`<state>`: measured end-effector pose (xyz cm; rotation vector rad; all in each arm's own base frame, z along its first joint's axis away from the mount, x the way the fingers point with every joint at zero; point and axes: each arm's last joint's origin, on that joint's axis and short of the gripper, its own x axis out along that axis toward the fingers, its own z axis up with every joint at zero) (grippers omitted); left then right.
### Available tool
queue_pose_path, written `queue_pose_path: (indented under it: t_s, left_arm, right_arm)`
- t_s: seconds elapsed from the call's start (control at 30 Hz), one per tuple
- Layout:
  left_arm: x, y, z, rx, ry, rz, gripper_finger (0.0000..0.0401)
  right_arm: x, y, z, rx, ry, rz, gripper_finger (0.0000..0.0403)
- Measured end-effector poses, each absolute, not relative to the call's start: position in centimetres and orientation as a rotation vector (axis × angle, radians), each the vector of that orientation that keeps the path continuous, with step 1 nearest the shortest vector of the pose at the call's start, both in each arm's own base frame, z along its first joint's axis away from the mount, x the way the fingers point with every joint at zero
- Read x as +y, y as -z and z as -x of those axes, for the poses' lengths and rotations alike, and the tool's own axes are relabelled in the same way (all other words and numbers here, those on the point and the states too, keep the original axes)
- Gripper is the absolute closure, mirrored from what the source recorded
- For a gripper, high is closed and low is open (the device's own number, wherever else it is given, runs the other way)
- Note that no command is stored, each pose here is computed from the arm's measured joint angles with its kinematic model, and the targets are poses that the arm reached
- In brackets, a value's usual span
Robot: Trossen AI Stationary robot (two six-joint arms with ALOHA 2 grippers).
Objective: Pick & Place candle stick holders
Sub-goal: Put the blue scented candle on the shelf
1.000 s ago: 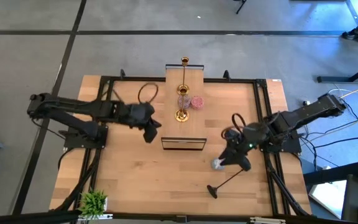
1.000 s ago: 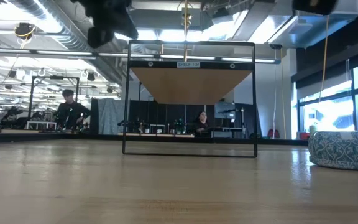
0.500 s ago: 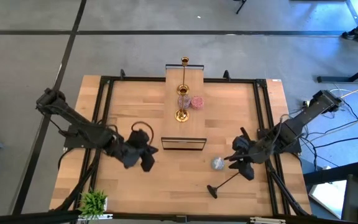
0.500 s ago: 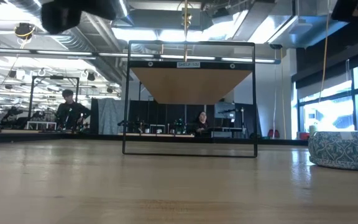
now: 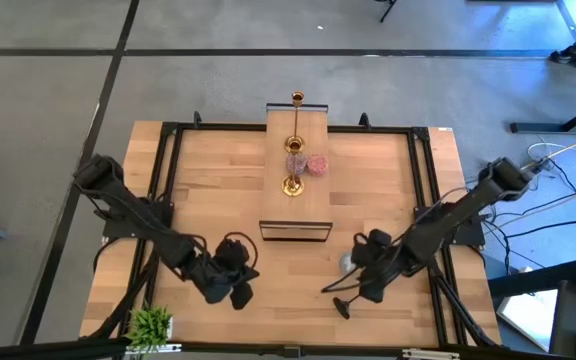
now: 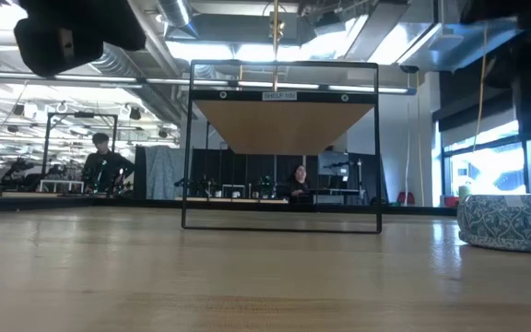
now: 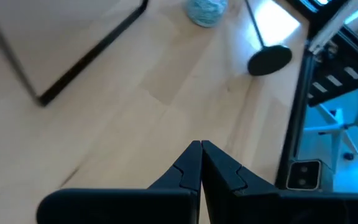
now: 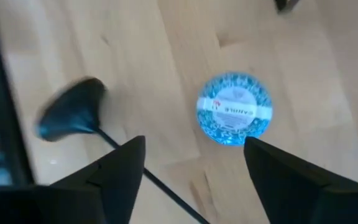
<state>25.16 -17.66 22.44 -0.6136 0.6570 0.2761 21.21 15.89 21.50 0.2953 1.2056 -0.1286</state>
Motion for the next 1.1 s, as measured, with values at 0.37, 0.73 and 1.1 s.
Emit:
queue_pose_path:
  t_s: [0.37, 0.73, 1.1]
  left_arm:
    - [-20.4, -20.1, -25.5, 0.617, -0.242, 0.524, 0.0399]
    - [-20.5, -19.6, -25.6, 0.618, -0.249, 0.497, 0.0399]
    - [-20.4, -19.6, -25.6, 0.598, -0.263, 0.459, 0.0399]
  right_arm:
    - [16.0, -19.0, -22.8, 1.263, 0.303, -0.386, 0.0094]
    - [13.2, -19.0, -24.3, 1.320, 0.411, -0.491, 0.0064]
    - [12.3, -18.3, -25.3, 1.367, 0.509, -0.709, 0.0047]
